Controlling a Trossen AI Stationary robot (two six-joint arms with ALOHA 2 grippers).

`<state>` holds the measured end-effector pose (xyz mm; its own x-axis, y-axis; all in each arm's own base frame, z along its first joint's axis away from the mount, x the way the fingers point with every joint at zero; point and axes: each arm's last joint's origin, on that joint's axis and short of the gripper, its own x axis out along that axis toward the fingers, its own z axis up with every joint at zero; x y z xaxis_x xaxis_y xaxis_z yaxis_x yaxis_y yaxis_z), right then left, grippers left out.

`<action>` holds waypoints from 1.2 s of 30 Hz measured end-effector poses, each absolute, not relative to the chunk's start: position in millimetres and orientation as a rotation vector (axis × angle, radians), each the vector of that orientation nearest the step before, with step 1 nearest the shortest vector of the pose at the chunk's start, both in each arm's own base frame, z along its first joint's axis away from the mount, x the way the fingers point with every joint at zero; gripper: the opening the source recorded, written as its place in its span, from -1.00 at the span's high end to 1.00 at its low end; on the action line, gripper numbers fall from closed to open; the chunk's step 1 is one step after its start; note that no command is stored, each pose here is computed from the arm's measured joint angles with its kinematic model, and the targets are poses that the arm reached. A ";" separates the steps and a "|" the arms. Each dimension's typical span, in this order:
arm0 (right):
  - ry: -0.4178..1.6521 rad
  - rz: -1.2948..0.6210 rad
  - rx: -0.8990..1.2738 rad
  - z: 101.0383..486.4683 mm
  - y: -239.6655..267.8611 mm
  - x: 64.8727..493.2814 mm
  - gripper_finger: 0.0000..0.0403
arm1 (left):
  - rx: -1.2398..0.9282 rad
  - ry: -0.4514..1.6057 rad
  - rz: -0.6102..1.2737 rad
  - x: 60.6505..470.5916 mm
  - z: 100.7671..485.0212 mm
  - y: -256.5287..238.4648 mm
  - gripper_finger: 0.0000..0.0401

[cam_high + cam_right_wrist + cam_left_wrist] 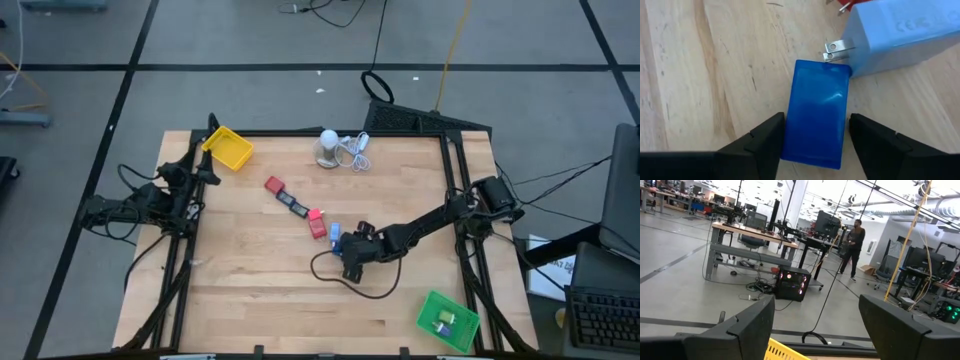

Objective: Pick & Place Office items
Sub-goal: Put the blue digital clock into the yellow bin

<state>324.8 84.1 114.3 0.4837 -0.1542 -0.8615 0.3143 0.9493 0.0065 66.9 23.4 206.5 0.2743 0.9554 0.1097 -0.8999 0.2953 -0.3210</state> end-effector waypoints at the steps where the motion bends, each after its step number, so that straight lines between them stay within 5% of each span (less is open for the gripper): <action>1: 1.028 -0.284 0.169 114.2 84.1 324.8 0.01 | -0.210 -0.304 1.260 66.9 206.4 23.4 -0.47; 6: 1.026 -0.215 0.119 122.6 84.0 323.5 0.26 | -0.211 -0.305 1.259 66.9 206.5 23.4 -0.47; 13: 0.966 -0.106 0.075 177.4 79.9 305.1 0.26 | -0.210 -0.304 1.260 66.9 206.5 23.4 -0.47; 20: 0.776 -0.200 -0.066 225.8 73.0 278.9 0.22 | -0.211 -0.305 1.259 66.9 206.5 23.4 -0.47; 31: 0.360 -0.103 -0.154 216.0 45.5 264.6 0.21 | -0.221 -0.314 1.257 66.9 206.6 23.4 -0.47; 36: 0.328 -0.146 -0.157 215.2 23.8 266.0 0.23 | -0.441 -0.486 1.175 67.6 207.5 23.0 -0.47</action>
